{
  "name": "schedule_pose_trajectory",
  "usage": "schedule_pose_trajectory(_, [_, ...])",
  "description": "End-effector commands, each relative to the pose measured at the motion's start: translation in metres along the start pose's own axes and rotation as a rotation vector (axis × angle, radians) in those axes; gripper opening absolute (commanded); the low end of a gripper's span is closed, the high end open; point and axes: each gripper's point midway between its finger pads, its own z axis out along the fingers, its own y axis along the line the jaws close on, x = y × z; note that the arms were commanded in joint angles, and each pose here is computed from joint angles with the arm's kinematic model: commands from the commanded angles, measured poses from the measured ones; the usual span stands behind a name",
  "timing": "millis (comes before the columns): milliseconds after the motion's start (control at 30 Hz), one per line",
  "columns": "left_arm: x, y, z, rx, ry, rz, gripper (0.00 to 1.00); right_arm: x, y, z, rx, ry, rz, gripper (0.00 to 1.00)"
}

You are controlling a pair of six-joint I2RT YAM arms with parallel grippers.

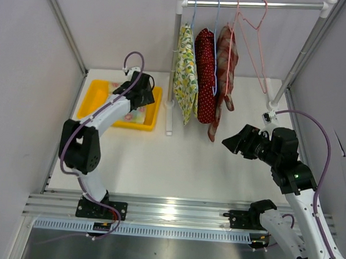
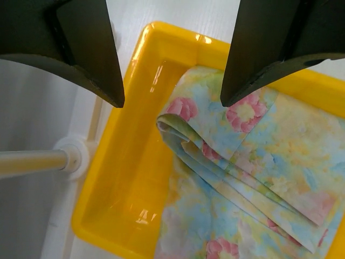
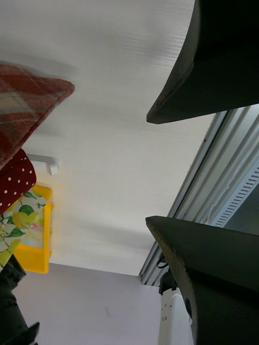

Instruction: Place the skirt on the hanger

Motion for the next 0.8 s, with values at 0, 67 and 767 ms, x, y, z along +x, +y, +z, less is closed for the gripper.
schedule_pose_trajectory(0, [-0.002, -0.001, 0.015, -0.02, 0.023, 0.078, 0.78, 0.001, 0.004, 0.0, -0.034, -0.004, -0.037, 0.75])
schedule_pose_trajectory(67, [0.004, 0.0, 0.024, -0.035, 0.044, 0.094, 0.79, 0.003, 0.003, 0.002, -0.037, 0.001, -0.033, 0.76])
schedule_pose_trajectory(767, [0.058, 0.016, 0.064, -0.119, 0.175, 0.158, 0.42, 0.02, -0.012, 0.018, -0.02, 0.045, 0.003, 0.76])
